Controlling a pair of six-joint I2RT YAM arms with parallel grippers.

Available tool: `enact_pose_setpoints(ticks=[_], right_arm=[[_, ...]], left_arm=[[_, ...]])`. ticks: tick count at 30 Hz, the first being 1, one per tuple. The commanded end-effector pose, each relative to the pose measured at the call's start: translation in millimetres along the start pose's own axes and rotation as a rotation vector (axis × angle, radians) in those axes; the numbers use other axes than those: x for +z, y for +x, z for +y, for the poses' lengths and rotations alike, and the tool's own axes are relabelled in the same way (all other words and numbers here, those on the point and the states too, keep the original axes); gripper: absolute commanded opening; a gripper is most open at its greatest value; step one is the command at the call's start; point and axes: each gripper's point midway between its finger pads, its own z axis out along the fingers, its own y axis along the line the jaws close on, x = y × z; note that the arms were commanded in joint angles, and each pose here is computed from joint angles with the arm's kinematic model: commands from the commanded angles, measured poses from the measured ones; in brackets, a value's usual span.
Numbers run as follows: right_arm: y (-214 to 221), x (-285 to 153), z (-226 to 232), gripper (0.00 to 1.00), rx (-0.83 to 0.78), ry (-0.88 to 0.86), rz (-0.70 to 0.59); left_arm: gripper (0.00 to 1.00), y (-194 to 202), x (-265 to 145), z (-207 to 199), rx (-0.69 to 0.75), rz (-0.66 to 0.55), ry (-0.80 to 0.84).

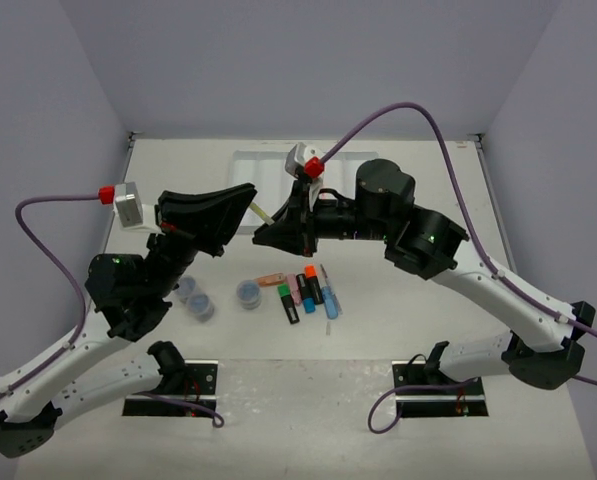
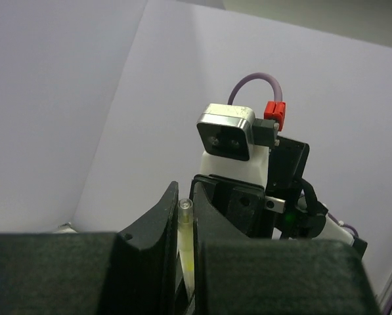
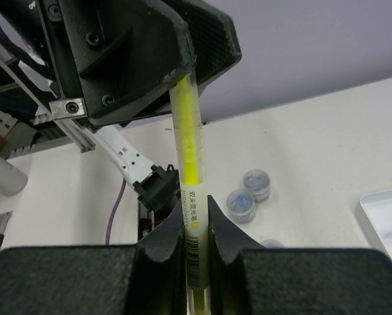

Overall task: Sort the stationery into containers
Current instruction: Close the pen cap on the pen, then place the pen in the storage box.

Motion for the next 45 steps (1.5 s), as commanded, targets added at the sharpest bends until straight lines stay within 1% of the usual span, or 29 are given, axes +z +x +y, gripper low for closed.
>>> enact_pose_setpoints(ticks=[1,3,6,7,9,11,12,14,18,22,24,25,26,27,30,32,33,35,36,37,39,41,42,43,44,45], right_arm=[[-171,-39,-3,0.0,-0.153,0.104,-0.505],[-181,-39,-2,0.0,-0.161,0.101,-0.511],[-159,-28,-9,0.0,-0.151,0.097,-0.467],[-144,-24,-13,0.0,-0.14,0.097,-0.45],[-92,-8,-30,0.0,-0.083,0.107,-0.372],[-59,-7,-35,0.0,-0.045,0.105,-0.351],[-56,-8,-32,0.0,-0.043,0.088,-0.362],[-25,-5,-32,0.0,0.012,0.062,-0.324],[1,-1,-22,0.0,0.053,-0.019,-0.294],[18,0,-22,0.0,0.078,-0.031,-0.271],[23,-2,-24,0.0,0.081,-0.016,-0.269],[27,-1,-28,0.0,0.085,0.0,-0.263],[30,-1,-30,0.0,0.088,0.01,-0.258],[32,-1,-31,0.0,0.09,0.015,-0.255],[45,1,-37,0.0,0.103,0.037,-0.235],[53,3,-42,0.0,0.114,0.053,-0.218],[57,3,-45,0.0,0.119,0.068,-0.213],[61,4,-55,0.0,0.13,0.11,-0.203],[66,2,-71,0.0,0.139,0.174,-0.19],[72,2,-75,0.0,0.153,0.188,-0.169],[85,-2,-114,0.0,0.242,0.306,-0.12],[94,-18,-167,0.0,0.332,0.477,-0.091],[108,-29,-194,0.0,0.378,0.59,-0.047],[116,-31,-220,0.0,0.409,0.672,-0.005],[123,-38,-235,0.0,0.433,0.718,0.023],[122,-44,-259,0.0,0.447,0.784,0.046]], left_arm=[[0.0,145,-46,-16,-0.139,0.495,0.072],[0.0,154,-48,-26,-0.132,0.515,0.09],[0.0,138,-43,-22,-0.092,0.475,0.049],[0.0,129,-40,-17,-0.067,0.457,0.019],[0.0,106,-34,-2,0.005,0.414,-0.08],[0.0,84,-27,5,0.075,0.388,-0.138],[0.0,80,-23,13,0.101,0.379,-0.188],[0.0,64,-16,17,0.157,0.37,-0.225],[0.0,54,-2,13,0.195,0.353,-0.218],[0.0,56,6,7,0.198,0.366,-0.184],[0.06,57,7,8,0.198,0.367,-0.19],[0.16,56,7,8,0.198,0.365,-0.192],[0.22,55,7,8,0.199,0.361,-0.197],[0.33,52,7,10,0.202,0.352,-0.21],[0.7,40,5,15,0.207,0.323,-0.254],[0.91,29,3,21,0.203,0.296,-0.3],[0.99,23,2,24,0.201,0.28,-0.33],[1.0,14,-2,34,0.204,0.256,-0.401],[1.0,4,-10,49,0.21,0.234,-0.509],[1.0,4,-12,52,0.21,0.234,-0.524],[1.0,-6,-35,77,0.226,0.233,-0.712],[1.0,-9,-54,95,0.263,0.241,-0.849],[1.0,-3,-63,101,0.286,0.276,-0.886],[1.0,2,-70,105,0.3,0.308,-0.9],[1.0,4,-71,105,0.301,0.318,-0.901],[1.0,13,-75,106,0.315,0.359,-0.886]])
